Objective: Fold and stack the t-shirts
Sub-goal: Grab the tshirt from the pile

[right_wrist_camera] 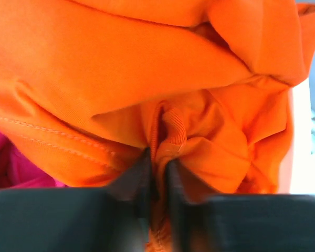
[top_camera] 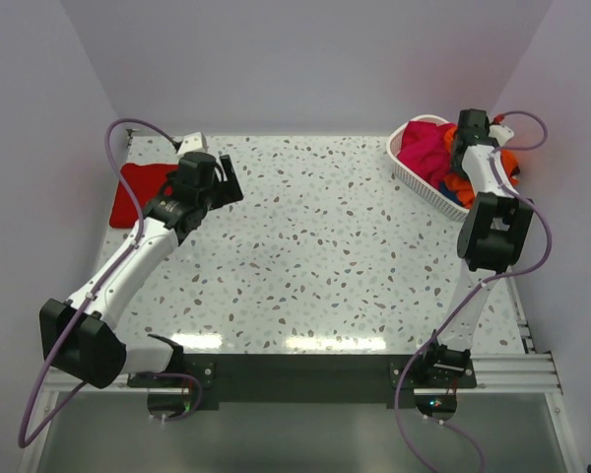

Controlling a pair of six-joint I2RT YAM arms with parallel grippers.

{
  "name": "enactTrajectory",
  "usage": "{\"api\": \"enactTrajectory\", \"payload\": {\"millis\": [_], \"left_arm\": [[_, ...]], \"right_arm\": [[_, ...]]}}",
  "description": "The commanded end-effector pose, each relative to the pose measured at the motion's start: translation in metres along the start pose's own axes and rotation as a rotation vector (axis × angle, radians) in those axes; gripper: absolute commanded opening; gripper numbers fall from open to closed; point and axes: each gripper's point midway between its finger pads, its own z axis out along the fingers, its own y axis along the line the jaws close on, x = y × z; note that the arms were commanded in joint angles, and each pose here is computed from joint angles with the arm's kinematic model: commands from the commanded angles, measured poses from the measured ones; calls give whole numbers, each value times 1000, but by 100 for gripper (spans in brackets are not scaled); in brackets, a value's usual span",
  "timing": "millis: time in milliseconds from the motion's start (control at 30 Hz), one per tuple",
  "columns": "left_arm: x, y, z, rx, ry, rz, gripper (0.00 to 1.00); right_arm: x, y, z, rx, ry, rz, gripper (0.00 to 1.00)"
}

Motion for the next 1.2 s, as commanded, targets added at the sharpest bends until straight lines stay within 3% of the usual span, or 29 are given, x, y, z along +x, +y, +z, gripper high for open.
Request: {"api": "enactTrajectory", "payload": {"millis": [0,33,200,633,867,1100,1167], "left_arm": [[-18,-1,-8,6,-45,-38,100],[-18,1,-11,7,-50,-39,100],[-19,6,-13,7,-58,-47,100],[-39,-1,0,100,-61,20,100],[-52,-6,0,141,-70,38,100],[-53,-3,-4,155,-65,53,100],[-52,-1,-4,157,-58,51,100]], "right_arm": [[-3,-7,-9,24,7,10,5],[-8,-8,-14,23,-4,15,0],[-34,-21,-46,15,-71,26,0],[-126,-72,-184,-112,-396,158,0],[-169,-52,-252,-297,-523,84,0],[-199,-39,-336,-371,-707,15,0],[-204,-41,-339,-362,-707,22,0]]}}
